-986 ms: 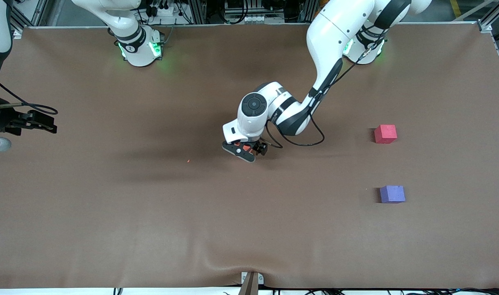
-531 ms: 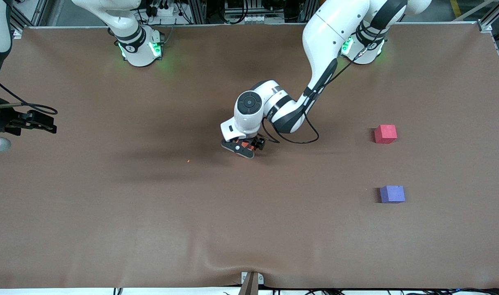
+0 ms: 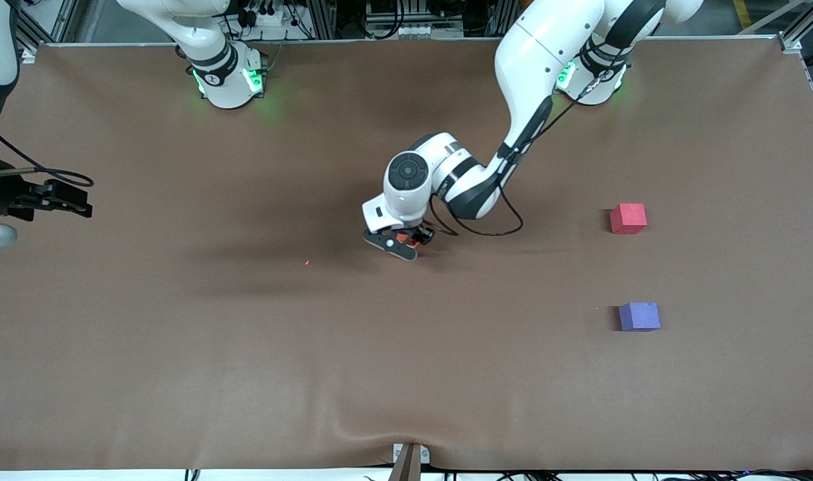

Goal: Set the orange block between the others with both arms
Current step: 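Grasp the orange cube with the left gripper and lift it, then carry the orange cube with the left gripper between pink and purple cubes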

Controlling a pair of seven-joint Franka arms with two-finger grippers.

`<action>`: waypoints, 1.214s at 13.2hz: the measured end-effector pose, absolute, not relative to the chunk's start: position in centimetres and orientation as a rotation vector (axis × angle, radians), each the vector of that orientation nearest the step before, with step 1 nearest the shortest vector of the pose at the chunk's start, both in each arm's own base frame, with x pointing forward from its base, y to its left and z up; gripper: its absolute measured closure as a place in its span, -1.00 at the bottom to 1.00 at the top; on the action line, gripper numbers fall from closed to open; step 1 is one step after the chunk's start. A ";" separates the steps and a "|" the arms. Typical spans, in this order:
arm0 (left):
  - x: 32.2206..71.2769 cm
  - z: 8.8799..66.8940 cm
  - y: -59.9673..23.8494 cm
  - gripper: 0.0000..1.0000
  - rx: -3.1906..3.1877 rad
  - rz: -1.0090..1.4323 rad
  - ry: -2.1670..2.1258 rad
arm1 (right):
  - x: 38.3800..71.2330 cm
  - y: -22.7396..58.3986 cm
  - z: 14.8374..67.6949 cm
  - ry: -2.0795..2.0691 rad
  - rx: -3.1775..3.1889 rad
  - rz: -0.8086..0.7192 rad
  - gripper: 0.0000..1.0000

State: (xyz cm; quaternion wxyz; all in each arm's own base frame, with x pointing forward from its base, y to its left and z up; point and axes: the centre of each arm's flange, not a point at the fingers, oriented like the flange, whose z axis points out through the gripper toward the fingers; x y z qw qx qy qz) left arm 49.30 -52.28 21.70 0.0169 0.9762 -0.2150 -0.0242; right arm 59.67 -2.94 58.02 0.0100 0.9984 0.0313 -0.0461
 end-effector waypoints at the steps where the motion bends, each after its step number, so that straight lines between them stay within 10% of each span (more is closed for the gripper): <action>1: 50.4 23.3 -50.9 -0.14 3.064 -0.103 -0.651 | 59.7 -2.9 58.0 0.098 3.117 -0.144 -1.00; 8: 54.7 40.5 -35.9 -0.07 3.267 -0.211 -0.435 | 59.7 -3.0 58.1 0.095 3.117 -0.142 -1.00; 16: 60.6 39.7 -7.0 -0.07 3.217 -0.428 0.059 | 59.7 -3.0 58.1 0.095 3.117 -0.142 -1.00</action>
